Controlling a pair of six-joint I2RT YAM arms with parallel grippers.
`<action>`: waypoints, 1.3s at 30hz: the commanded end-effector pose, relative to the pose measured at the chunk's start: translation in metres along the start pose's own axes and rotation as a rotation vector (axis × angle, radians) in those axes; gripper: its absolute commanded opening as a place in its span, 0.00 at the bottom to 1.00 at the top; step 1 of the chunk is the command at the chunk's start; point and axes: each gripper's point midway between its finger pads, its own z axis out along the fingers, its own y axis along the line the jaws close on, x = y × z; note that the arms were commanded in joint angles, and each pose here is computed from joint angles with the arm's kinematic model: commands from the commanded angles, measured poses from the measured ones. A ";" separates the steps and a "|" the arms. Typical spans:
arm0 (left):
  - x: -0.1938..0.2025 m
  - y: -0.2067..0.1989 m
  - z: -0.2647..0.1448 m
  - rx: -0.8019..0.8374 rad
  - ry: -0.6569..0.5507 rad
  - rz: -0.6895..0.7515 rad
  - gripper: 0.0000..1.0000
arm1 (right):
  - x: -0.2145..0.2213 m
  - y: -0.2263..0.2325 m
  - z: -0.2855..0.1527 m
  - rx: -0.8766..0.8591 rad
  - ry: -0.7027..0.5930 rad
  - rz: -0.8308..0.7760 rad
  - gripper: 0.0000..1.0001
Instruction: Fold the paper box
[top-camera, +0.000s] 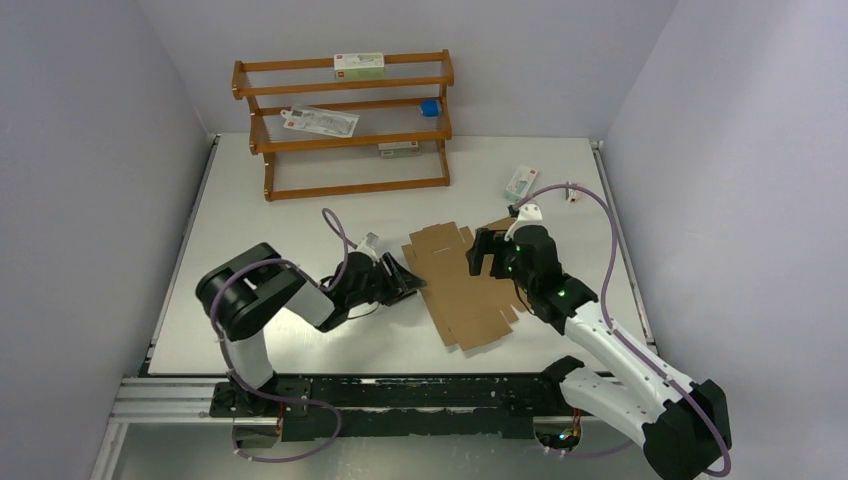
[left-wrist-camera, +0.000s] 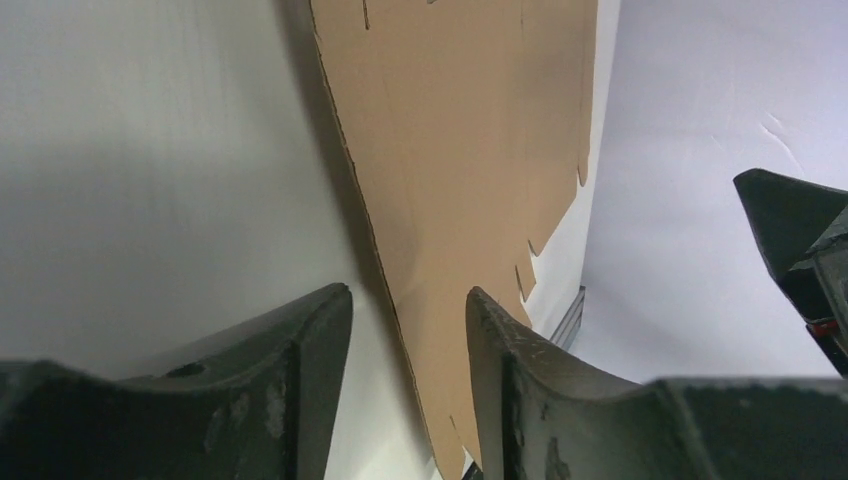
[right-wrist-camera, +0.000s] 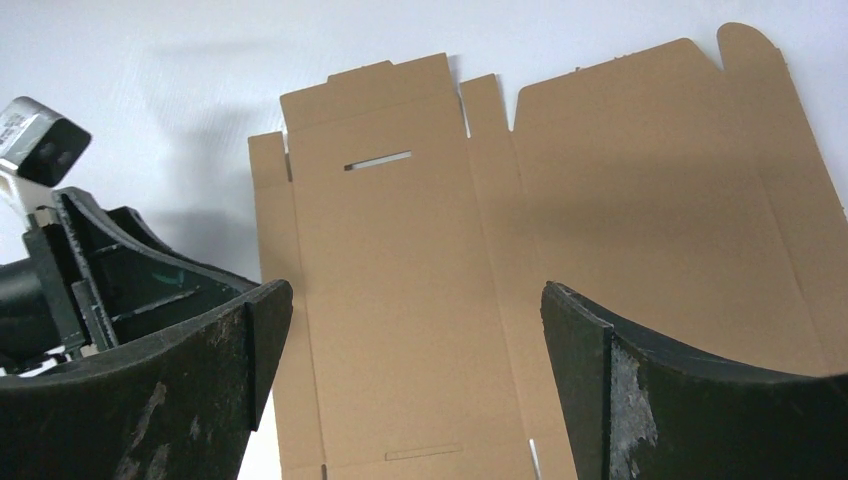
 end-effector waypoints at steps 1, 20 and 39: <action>0.006 -0.020 0.008 0.116 0.013 -0.049 0.49 | 0.001 0.003 -0.002 -0.025 -0.015 0.015 1.00; -0.029 0.019 0.003 0.012 0.030 0.097 0.05 | 0.000 0.011 -0.002 -0.084 -0.012 -0.038 1.00; -0.120 0.016 -0.048 -0.186 0.290 0.480 0.05 | -0.031 -0.033 0.022 -0.015 -0.017 0.113 1.00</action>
